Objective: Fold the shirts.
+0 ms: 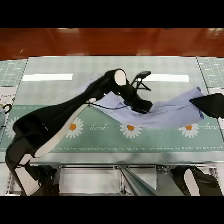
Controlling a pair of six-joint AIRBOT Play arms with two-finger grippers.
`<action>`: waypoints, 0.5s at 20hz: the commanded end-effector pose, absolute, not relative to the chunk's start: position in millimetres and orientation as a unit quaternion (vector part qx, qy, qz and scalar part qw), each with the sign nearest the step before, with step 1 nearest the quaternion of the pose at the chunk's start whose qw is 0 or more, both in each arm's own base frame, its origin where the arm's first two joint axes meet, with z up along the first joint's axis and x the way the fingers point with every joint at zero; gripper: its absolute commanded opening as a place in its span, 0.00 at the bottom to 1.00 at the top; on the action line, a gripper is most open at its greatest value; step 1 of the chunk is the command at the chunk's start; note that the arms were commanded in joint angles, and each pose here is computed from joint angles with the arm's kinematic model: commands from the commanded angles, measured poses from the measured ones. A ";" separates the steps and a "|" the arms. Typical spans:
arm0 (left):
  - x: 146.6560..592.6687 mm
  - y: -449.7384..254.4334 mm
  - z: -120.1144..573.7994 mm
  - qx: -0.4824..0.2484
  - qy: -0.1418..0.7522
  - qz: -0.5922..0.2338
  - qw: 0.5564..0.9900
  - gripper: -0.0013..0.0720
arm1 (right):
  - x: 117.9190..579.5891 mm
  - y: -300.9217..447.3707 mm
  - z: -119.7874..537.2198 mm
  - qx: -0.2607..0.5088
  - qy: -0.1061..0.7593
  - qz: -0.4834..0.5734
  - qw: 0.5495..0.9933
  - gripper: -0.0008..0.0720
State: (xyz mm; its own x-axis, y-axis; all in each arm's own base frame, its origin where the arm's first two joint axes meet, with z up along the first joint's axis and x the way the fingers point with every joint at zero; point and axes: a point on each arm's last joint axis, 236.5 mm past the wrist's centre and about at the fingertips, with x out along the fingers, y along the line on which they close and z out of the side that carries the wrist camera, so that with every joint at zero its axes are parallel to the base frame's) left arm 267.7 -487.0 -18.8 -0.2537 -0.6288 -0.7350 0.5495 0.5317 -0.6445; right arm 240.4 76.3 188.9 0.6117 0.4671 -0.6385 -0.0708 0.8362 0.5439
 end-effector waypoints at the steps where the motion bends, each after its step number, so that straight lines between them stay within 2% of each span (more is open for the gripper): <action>1: 222.6 -512.7 -27.2 -0.006 0.635 -0.505 0.585 0.05 | 240.5 77.3 192.2 0.243 0.405 0.156 0.867 0.05; 5: 236.0 -520.5 -17.3 -0.039 0.621 -0.505 0.597 0.05 | 242.3 76.5 193.4 0.248 0.402 0.153 0.868 0.05; 8: 305.2 -475.2 5.9 -0.073 0.604 -0.480 0.633 0.05 | 245.9 80.8 196.4 0.257 0.398 0.162 0.866 0.05; 10: 364.1 -419.4 39.3 -0.108 0.579 -0.451 0.671 0.05 | 252.3 105.0 206.5 0.271 0.389 0.219 0.853 0.05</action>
State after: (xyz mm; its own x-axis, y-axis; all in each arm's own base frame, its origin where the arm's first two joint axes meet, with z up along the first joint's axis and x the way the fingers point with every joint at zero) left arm 308.7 -472.7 8.3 -0.1763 -0.6955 -0.6965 0.5148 0.5380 -0.6675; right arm 246.6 84.9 195.7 0.6187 0.5020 -0.6044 -0.0906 0.8097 0.5798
